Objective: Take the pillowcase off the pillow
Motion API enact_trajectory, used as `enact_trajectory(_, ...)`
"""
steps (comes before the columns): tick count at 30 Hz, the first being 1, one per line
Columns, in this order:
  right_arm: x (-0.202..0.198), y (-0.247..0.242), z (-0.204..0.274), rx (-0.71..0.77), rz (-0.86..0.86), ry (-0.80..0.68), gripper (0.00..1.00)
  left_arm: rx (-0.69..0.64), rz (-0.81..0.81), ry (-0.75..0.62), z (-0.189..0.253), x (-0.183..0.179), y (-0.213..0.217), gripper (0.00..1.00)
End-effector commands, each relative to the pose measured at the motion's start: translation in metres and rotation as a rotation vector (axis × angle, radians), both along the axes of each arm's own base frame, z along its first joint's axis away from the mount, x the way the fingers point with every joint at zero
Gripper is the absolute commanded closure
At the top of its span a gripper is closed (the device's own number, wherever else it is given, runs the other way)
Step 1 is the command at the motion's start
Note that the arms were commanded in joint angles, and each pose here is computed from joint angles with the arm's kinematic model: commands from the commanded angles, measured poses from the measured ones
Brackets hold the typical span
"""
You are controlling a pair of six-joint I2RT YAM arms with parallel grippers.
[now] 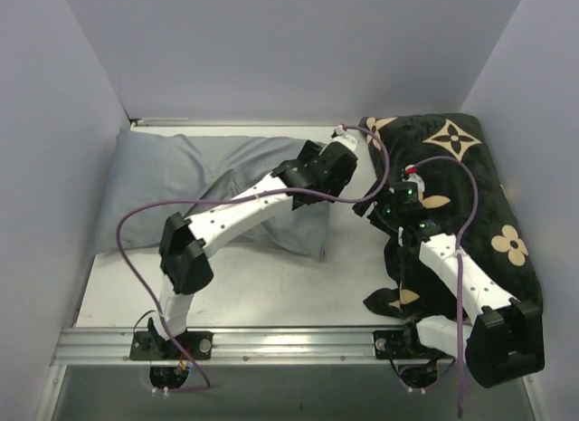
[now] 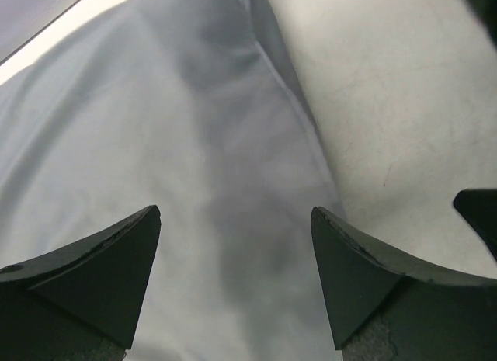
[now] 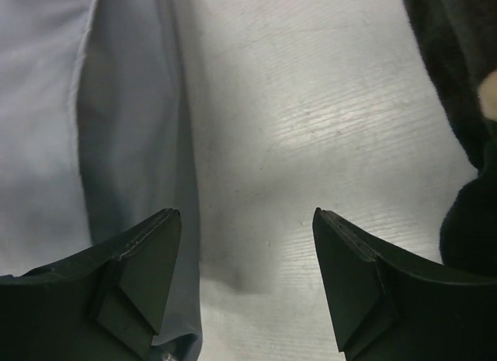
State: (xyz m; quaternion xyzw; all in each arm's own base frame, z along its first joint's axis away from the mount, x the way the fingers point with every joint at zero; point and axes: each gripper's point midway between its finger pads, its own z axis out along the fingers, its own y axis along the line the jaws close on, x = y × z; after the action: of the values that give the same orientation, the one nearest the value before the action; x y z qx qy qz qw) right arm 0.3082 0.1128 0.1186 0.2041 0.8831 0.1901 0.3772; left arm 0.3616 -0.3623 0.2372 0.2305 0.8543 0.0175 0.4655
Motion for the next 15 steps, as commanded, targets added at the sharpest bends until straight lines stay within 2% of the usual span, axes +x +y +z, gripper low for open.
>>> enact_trajectory(1,-0.005,-0.004,-0.003,0.094,-0.012,0.014,0.31,0.058,0.023,-0.092,0.029,0.004,-0.002,0.13)
enact_trajectory(7,-0.012,-0.013,-0.001,0.161,-0.057,-0.021,0.31,0.186,0.0,-0.103,0.002,0.003,-0.024,0.12)
enact_trajectory(11,-0.016,-0.024,0.008,0.177,-0.096,-0.062,0.23,0.22,0.002,-0.104,-0.009,0.004,-0.03,0.12)
enact_trajectory(15,-0.021,-0.034,0.015,0.195,-0.124,-0.084,0.21,0.25,-0.002,-0.094,-0.025,0.004,-0.035,0.12)
